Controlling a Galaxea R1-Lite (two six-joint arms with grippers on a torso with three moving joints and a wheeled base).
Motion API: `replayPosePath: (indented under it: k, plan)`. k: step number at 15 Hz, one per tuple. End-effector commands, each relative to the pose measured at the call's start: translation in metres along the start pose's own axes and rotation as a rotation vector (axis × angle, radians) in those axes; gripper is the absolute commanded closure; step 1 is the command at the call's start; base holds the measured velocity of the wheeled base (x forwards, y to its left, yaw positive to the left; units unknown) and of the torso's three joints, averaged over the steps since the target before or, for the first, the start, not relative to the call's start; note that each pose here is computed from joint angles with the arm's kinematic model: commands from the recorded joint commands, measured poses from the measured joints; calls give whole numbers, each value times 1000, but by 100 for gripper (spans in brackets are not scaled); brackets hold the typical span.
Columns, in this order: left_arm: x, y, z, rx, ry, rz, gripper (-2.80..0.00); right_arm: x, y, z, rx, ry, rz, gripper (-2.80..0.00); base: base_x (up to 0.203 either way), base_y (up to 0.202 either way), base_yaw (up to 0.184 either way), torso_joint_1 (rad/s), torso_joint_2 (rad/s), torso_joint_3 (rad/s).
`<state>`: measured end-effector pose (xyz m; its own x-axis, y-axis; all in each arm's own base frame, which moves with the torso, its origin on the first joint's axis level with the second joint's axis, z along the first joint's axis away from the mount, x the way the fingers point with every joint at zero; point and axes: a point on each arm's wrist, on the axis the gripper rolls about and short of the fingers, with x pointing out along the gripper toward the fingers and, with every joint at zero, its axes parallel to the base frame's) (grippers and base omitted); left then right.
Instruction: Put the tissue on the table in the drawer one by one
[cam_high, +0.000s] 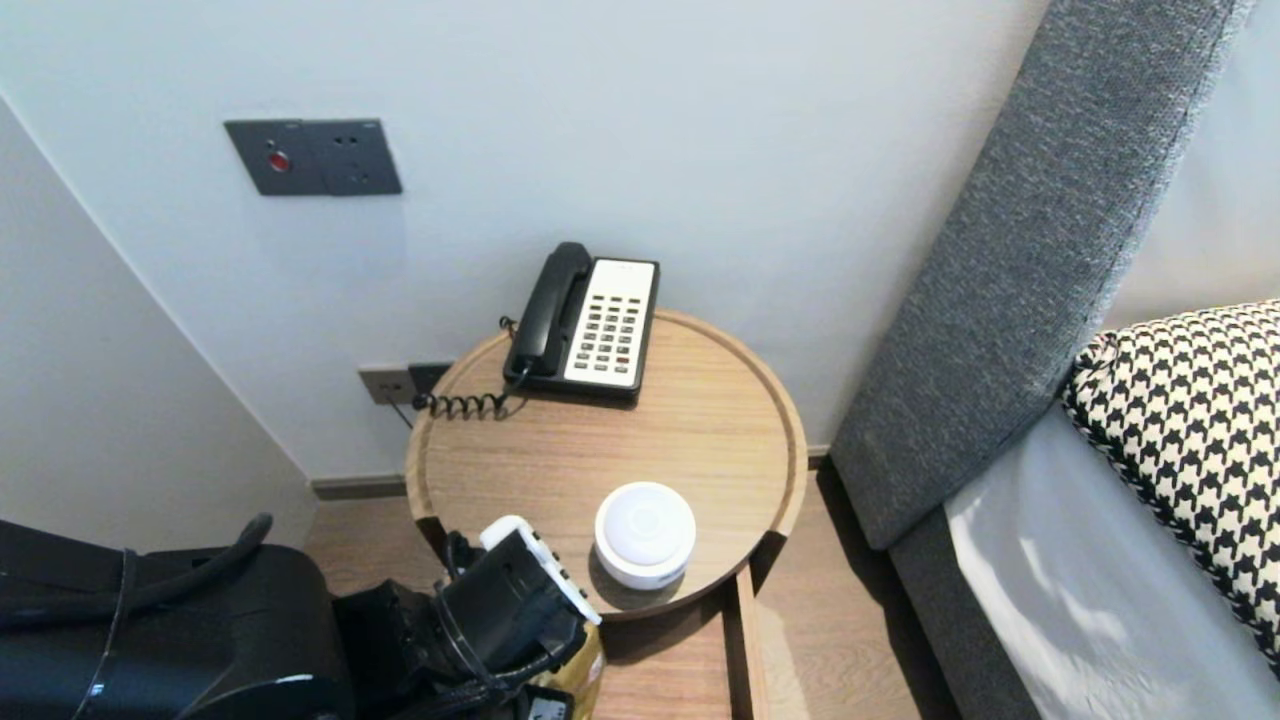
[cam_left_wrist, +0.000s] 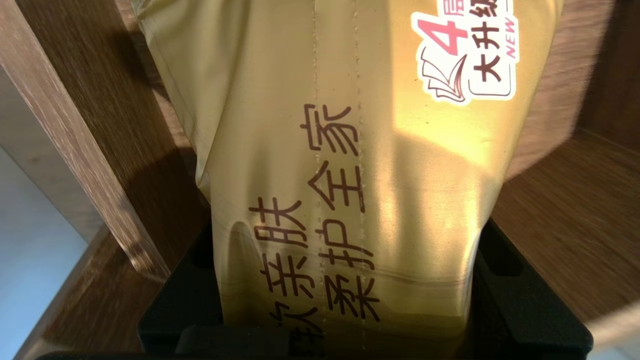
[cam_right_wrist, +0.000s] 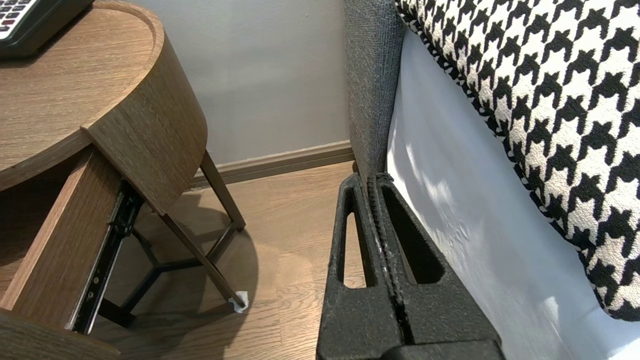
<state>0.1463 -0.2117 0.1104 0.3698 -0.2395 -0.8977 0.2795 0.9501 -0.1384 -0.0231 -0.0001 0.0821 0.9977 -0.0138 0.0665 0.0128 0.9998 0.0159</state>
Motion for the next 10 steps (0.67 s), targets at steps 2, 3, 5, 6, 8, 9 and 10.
replayPosePath:
  k: [2, 3, 5, 6, 8, 9, 10]
  plan:
    - [6, 4, -10, 13, 3, 12, 0, 1, 0, -7, 0, 22, 0, 0, 0, 0, 0, 0, 0, 0]
    - [8, 6, -14, 17, 4, 12, 0, 1, 0, -7, 0, 22, 0, 0, 0, 0, 0, 0, 0, 0]
    - [10, 8, -23, 26, 6, 5, 0, 1, 0, -7, 0, 22, 0, 0, 0, 0, 0, 0, 0, 0]
    - [11, 7, -26, 29, -2, -5, 0, 1, 0, -7, 0, 21, 0, 0, 0, 0, 0, 0, 0, 0]
    - [15, 8, -27, 27, -46, -31, 0, 1, 0, -7, 0, 22, 0, 0, 0, 0, 0, 0, 0, 0]
    - [16, 8, -28, 30, -74, -27, 0, 1, 0, -7, 0, 22, 0, 0, 0, 0, 0, 0, 0, 0]
    - [17, 9, -29, 38, -95, -11, 0, 1, 0, -7, 0, 22, 0, 0, 0, 0, 0, 0, 0, 0]
